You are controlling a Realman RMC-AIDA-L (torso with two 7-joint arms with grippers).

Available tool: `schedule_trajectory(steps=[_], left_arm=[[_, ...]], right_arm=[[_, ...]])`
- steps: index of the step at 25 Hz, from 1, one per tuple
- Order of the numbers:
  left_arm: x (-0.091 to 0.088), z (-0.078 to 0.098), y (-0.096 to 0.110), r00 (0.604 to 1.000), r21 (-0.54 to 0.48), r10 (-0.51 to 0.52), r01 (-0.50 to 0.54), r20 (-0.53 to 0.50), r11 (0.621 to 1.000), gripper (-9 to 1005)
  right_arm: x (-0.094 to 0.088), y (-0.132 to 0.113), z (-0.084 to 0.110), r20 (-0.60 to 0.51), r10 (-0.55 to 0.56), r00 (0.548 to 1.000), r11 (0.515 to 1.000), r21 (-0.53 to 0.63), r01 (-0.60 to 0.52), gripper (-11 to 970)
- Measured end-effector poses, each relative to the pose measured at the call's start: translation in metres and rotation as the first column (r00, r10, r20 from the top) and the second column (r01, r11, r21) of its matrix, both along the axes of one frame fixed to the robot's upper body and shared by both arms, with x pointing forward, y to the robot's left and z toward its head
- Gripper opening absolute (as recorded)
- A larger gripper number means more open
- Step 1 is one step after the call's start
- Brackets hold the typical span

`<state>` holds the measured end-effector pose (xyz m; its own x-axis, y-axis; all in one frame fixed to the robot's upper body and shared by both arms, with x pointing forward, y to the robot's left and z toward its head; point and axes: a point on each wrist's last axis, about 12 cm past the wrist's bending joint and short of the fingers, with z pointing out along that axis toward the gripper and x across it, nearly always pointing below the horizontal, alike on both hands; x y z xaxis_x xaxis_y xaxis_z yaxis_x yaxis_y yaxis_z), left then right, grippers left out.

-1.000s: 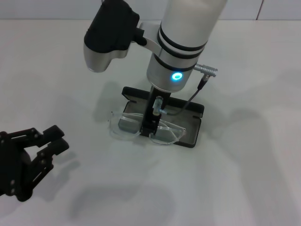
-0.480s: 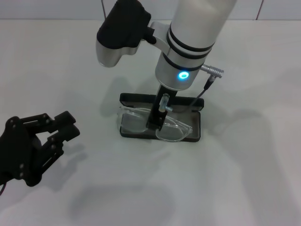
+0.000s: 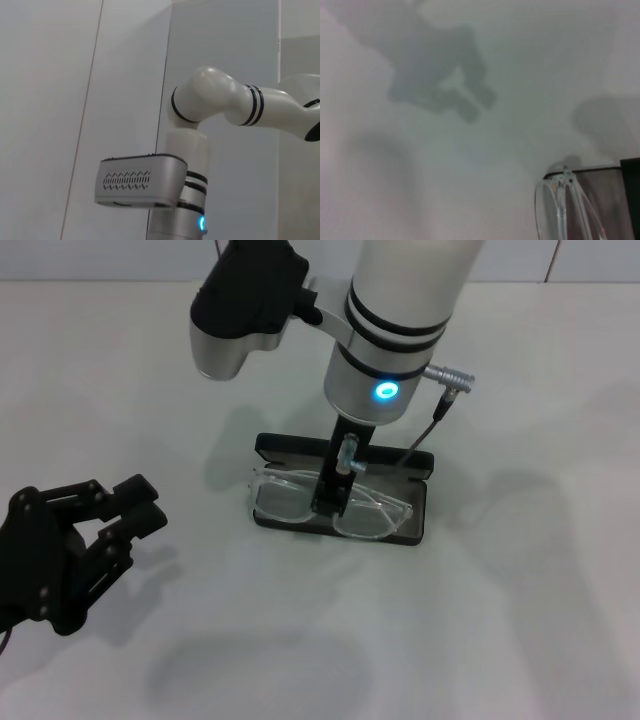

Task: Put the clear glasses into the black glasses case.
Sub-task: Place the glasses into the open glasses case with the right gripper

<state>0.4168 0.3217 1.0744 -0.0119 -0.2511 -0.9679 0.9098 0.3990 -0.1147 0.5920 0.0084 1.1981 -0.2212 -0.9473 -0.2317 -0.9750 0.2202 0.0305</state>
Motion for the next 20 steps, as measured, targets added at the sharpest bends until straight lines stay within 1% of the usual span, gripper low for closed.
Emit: schedule_trajectory(steps=[4,8,20], left_arm=[[-0.0014,-0.001,-0.001,1.0,-0.003,0.004,-0.004,0.0,1.0,198],[-0.0027,-0.0022,-0.0022,1.0,-0.008,0.006,-0.006,-0.003,1.0,199],[-0.0022,-0.0026,-0.0034,1.0,-0.008,0.002,-0.002,-0.002,1.0,199]], right_arm=[[-0.0003,0.0,0.0085,0.023,0.011,1.0,1.0,-0.023,-0.01,54],[-0.0014,0.0005,0.0117,0.039,0.012,0.999,0.999,-0.038,-0.011,53],[0.0022,-0.0068,0.0029,0.039,-0.005,0.999,0.999,-0.038,0.006,53]])
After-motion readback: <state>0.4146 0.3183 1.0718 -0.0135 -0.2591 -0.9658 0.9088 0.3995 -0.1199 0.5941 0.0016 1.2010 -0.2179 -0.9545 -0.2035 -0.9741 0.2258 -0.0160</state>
